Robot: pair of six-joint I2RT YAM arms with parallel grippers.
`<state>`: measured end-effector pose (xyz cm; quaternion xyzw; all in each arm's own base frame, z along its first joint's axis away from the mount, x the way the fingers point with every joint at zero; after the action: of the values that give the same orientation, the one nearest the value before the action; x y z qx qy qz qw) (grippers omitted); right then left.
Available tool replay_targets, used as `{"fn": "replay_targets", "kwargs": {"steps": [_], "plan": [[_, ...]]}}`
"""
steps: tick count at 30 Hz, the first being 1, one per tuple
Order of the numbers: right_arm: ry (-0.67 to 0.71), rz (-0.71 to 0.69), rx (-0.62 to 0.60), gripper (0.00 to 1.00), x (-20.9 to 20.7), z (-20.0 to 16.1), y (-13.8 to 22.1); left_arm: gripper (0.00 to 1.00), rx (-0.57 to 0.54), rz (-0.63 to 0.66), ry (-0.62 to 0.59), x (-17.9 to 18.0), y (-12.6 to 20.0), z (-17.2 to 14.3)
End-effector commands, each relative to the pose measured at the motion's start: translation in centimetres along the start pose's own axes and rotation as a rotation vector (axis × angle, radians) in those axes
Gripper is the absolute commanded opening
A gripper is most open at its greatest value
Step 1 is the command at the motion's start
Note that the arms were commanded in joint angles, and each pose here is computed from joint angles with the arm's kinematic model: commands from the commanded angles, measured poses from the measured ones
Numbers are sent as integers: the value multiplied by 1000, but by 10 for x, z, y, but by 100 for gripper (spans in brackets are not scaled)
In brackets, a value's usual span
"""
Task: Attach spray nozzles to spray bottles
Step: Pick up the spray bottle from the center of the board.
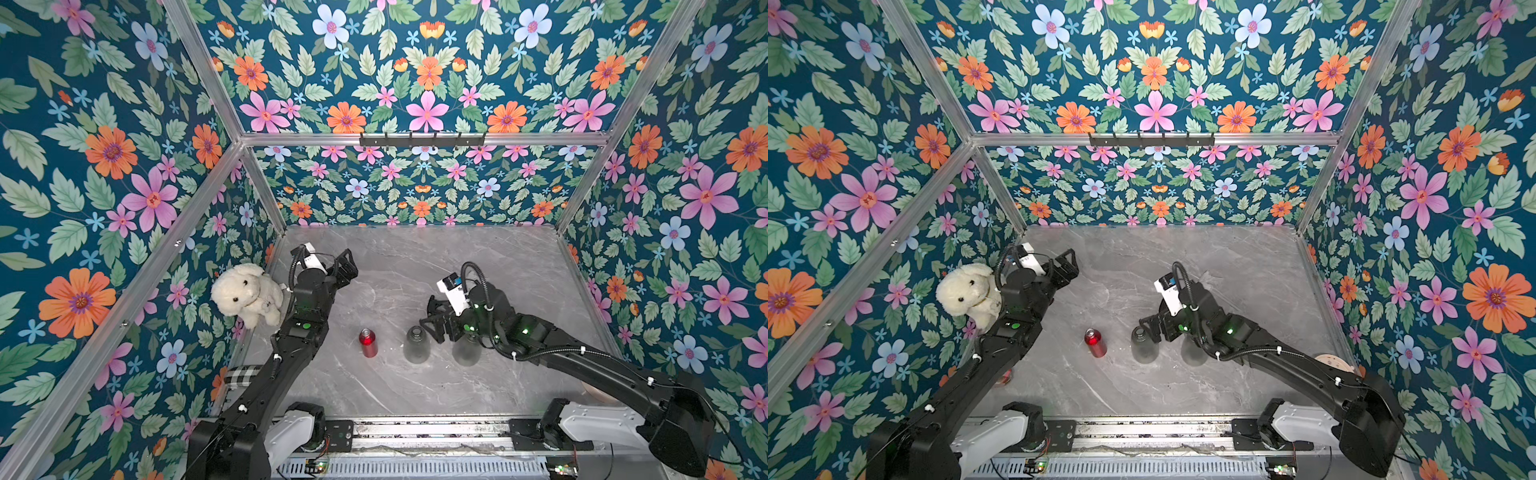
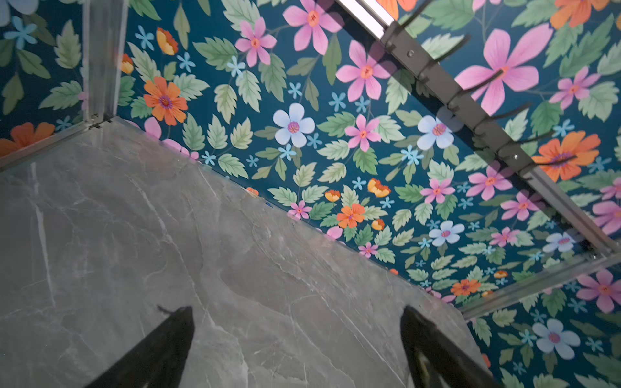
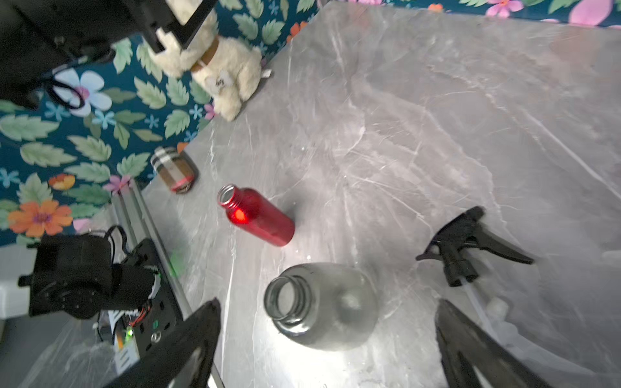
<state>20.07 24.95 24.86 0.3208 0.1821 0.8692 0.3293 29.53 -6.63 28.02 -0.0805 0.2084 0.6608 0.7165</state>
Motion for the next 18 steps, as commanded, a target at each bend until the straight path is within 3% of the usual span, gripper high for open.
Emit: {"fn": "replay_targets", "kwargs": {"steps": [1, 9, 18], "plan": [[51, -51, 2, 98, 3, -4, -15, 98, 9, 0, 1, 1, -1, -7], [85, -89, 54, 95, 7, -19, -59, 97, 37, -22, 9, 0, -3, -15], [108, -108, 116, 85, 10, -39, -85, 97, 30, -16, -12, 0, 1, -12]]}}
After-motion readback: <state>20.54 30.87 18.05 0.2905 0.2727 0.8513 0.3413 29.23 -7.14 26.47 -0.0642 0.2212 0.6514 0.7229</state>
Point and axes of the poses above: each gripper's point midway between its finger pads, its own y axis back along the fingers, its own x axis along the line the jaws close on, z = x × y, the point moved 8 cm from there along y, back along the fingers, and after that the axes turned 10 degrees about -y, right-handed, at the moved point
